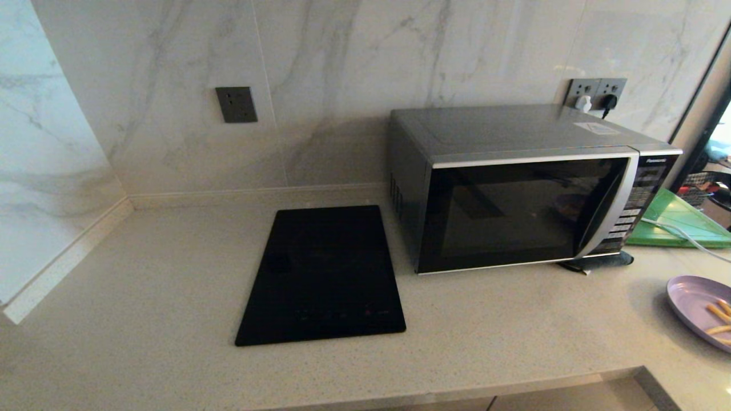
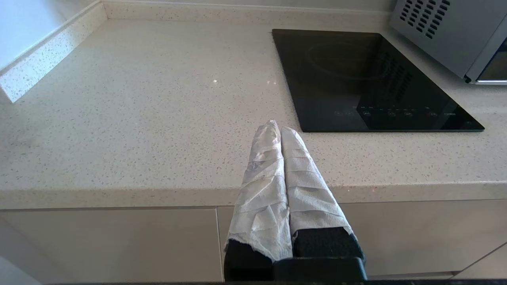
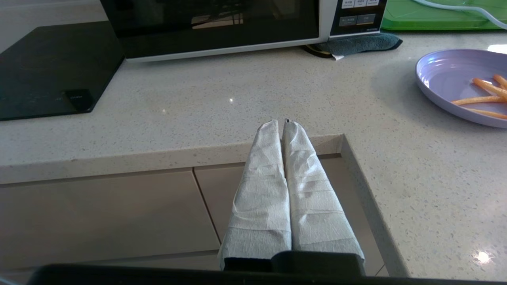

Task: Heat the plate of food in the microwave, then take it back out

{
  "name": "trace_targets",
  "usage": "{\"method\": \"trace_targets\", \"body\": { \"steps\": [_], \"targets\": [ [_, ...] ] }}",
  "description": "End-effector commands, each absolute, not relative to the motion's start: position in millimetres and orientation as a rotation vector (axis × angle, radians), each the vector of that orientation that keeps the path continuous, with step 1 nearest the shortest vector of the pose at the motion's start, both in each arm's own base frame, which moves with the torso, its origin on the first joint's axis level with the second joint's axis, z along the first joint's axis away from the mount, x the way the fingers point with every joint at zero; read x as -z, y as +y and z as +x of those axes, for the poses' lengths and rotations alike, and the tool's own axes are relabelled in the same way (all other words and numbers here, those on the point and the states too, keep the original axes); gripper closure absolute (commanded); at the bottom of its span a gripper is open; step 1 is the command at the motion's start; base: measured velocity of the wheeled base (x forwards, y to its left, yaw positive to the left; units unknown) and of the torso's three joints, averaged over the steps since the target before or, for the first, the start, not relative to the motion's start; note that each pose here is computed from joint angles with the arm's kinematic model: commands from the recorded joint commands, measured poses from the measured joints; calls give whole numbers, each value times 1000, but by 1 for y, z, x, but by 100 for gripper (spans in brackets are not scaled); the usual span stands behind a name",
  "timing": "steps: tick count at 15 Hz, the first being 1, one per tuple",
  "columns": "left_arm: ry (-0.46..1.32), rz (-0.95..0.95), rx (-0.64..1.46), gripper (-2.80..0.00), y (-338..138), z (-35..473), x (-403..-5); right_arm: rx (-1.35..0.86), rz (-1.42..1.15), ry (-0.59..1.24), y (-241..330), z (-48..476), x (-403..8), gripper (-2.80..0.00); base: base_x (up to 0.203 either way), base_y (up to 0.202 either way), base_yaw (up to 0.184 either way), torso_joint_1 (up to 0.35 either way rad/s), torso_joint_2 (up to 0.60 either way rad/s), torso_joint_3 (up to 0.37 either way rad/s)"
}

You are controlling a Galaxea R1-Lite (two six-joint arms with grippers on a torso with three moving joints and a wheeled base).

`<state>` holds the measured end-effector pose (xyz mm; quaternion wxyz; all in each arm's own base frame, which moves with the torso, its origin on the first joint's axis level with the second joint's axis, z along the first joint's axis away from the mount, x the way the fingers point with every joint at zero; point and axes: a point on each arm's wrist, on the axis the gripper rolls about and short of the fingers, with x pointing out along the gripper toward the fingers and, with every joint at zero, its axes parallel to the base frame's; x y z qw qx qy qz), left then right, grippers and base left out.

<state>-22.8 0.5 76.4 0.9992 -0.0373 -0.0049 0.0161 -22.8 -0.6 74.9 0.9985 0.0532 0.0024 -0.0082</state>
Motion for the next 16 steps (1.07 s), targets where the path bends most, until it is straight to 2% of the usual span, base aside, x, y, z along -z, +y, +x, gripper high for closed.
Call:
{"method": "trace_targets", "body": {
  "steps": [1, 16],
  "targets": [
    [-9, -75, -33, 0, 1, -23, -76, 17, 107, 8, -1, -23, -74, 0, 0, 0, 0, 0, 0, 0],
    [-9, -75, -33, 0, 1, -23, -76, 45, 136, 5, -1, -23, -75, 0, 0, 0, 0, 0, 0, 0]
  ]
}}
